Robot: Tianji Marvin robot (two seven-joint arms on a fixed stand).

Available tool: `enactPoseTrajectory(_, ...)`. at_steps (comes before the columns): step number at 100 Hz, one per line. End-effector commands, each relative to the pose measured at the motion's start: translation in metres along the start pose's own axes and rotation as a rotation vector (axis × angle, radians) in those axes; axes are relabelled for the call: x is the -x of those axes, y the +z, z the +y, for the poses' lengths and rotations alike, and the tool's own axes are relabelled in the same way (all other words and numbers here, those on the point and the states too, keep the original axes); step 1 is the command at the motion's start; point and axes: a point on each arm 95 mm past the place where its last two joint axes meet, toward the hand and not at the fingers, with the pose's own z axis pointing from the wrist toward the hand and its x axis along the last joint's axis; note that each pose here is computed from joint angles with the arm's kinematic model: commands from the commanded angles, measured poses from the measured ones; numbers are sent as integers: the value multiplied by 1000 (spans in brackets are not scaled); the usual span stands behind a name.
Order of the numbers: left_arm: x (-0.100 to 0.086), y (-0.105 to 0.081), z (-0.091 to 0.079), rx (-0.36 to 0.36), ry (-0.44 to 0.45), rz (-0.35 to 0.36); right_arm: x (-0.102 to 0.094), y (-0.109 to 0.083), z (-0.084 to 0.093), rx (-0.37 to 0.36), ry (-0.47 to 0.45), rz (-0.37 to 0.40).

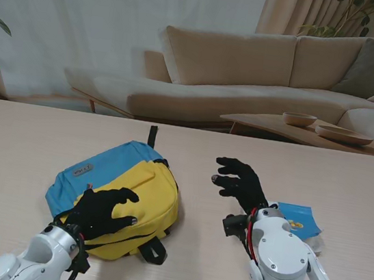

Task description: Pack books into the school bag then zip close the school bag

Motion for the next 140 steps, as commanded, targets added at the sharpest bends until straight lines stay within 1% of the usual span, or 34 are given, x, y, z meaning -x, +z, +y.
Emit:
enactPoseTrajectory(1, -3, 0, -3, -3, -16, 12, 6, -4, 0, -20, -11, 0)
enactPoseTrajectory(9, -1, 3, -8, -30, -21, 38, 8, -5, 6, -25, -48, 19)
enactPoseTrajectory(19, -1, 12, -15, -55, -34, 70, 12, -6, 15, -27, -118, 46)
enactPoseTrajectory(39, -1, 34, -25, -75, -18, 118, 21, -6, 39, -22, -317, 111)
enactPoseTrajectory(59, -3, 59, -31, -79, 23, 135, 30, -6, 62, 2, -507, 145)
enactPoseTrajectory(71, -3, 70, -31, -64, 26, 139, 36, -6, 75, 17, -590, 146)
enactPoseTrajectory(84, -3, 75, -30, -41, 16, 136, 45, -5, 89, 35, -674, 125)
enactPoseTrajectory(104, -4, 74, -30, -40, 19, 140, 65, -1, 116, 34, -800, 66)
enactPoseTrajectory(111, -5, 74, -30, -40, 16, 142, 72, 0, 127, 12, -842, 35)
enactPoseTrajectory(120, -5, 74, -29, -39, 8, 143, 83, 2, 139, -14, -873, -9)
enactPoseTrajectory(140, -8, 76, -28, -27, -4, 140, 107, 8, 160, -27, -949, -91)
